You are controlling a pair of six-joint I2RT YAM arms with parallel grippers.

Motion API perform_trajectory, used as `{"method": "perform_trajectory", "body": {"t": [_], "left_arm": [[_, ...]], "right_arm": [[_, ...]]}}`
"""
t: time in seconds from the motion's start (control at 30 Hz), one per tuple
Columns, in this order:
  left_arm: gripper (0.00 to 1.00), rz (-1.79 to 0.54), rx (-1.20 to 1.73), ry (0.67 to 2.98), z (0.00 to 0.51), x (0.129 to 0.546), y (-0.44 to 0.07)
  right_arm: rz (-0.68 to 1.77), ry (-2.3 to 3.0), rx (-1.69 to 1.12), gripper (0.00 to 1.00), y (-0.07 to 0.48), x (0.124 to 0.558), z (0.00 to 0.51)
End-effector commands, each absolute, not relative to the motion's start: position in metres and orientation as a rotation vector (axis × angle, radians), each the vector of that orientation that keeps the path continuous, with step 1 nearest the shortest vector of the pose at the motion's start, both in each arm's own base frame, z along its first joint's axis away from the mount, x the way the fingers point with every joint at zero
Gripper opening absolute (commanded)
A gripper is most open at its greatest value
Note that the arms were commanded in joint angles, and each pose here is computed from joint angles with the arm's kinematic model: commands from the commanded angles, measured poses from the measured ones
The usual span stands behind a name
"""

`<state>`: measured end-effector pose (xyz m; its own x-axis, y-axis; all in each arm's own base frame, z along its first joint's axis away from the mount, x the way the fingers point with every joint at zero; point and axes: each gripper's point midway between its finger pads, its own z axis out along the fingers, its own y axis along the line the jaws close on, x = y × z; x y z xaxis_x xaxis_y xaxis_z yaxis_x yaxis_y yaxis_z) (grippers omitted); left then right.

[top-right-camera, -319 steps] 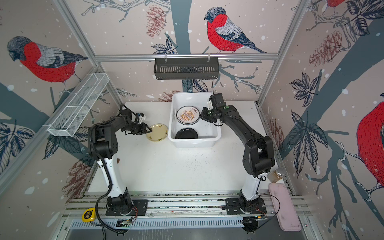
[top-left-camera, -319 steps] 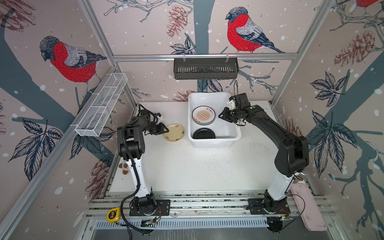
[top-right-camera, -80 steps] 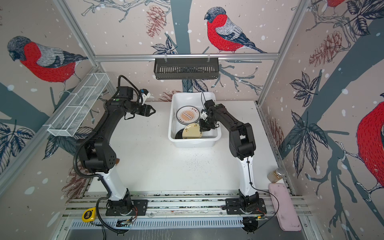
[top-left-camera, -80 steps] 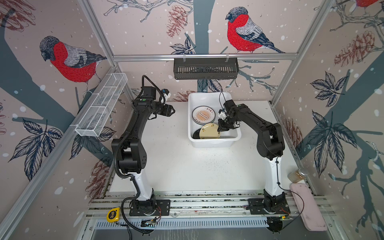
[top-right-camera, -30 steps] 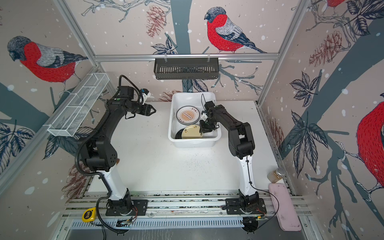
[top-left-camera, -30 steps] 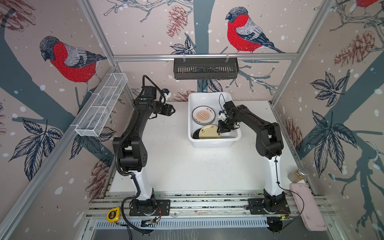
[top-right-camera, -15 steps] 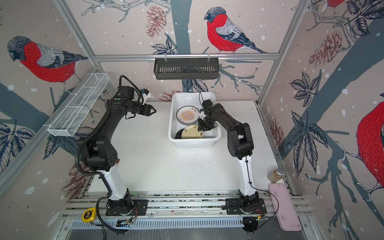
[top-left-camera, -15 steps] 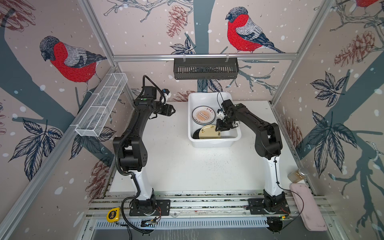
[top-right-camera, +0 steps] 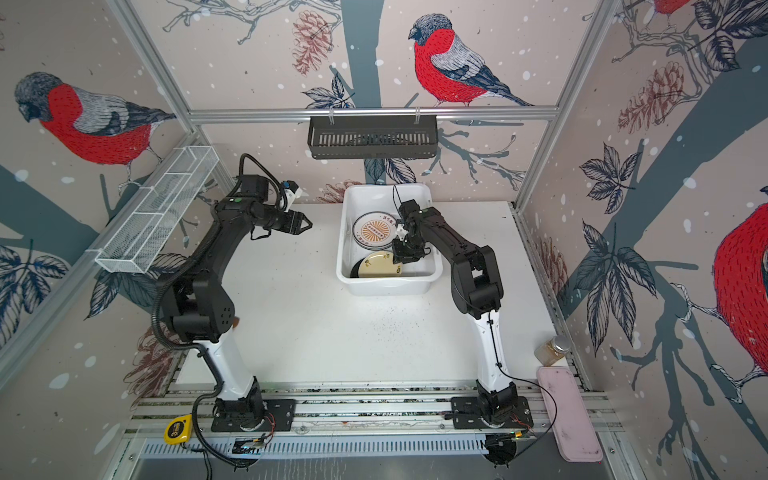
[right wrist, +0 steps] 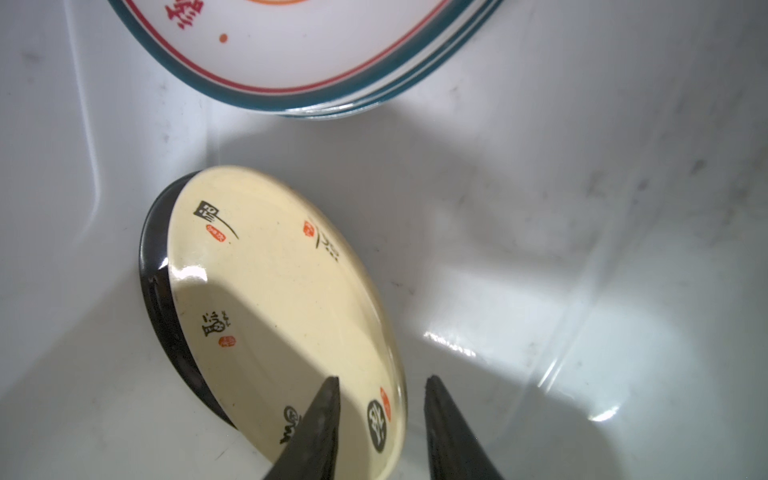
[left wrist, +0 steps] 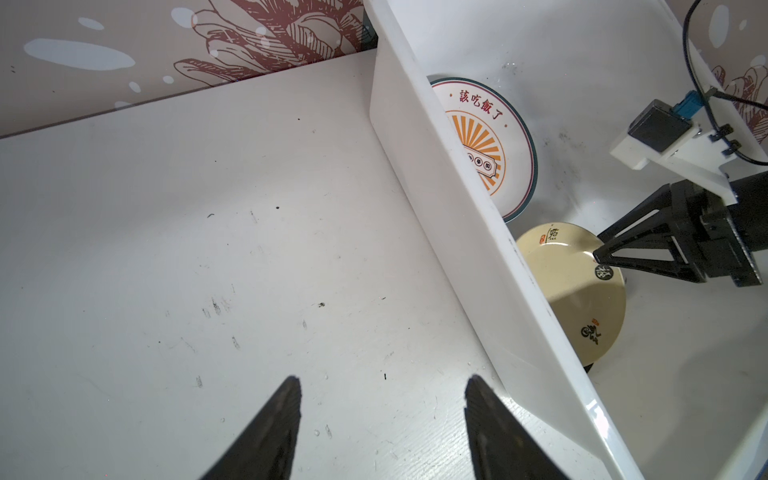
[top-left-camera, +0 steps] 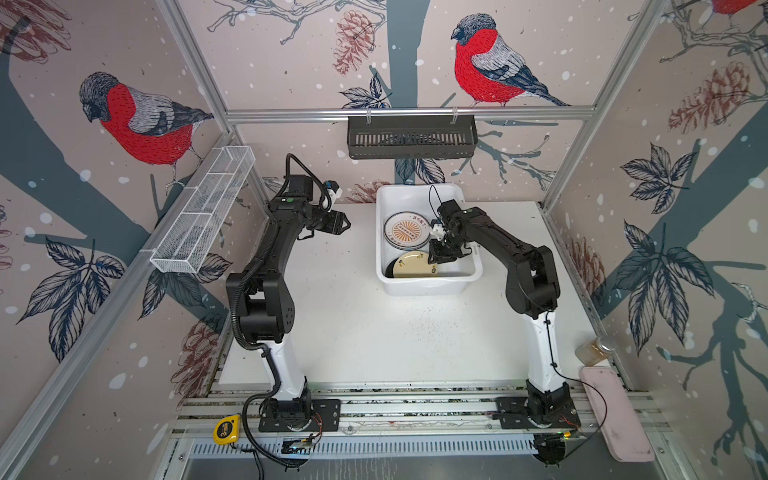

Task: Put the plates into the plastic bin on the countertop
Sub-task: 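Open the right gripper and raise it out of the bin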

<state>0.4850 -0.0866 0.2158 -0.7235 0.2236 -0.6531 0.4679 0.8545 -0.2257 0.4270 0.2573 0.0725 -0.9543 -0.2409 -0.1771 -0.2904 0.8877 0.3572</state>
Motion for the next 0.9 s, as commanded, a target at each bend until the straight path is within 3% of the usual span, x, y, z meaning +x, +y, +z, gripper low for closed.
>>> {"method": "perform_trajectory", "body": {"t": [0.0, 0.87], "left_arm": [[0.63, -0.531, 0.519, 2.371, 0.22, 0.482, -0.089], [0.64, -0.525, 0.523, 2.357, 0.223, 0.479, -0.087]], "right_arm": [[0.567, 2.942, -0.405, 0.37, 0.259, 0.425, 0.071], [0.558, 2.932, -0.418, 0.37, 0.268, 0.425, 0.074]]}}
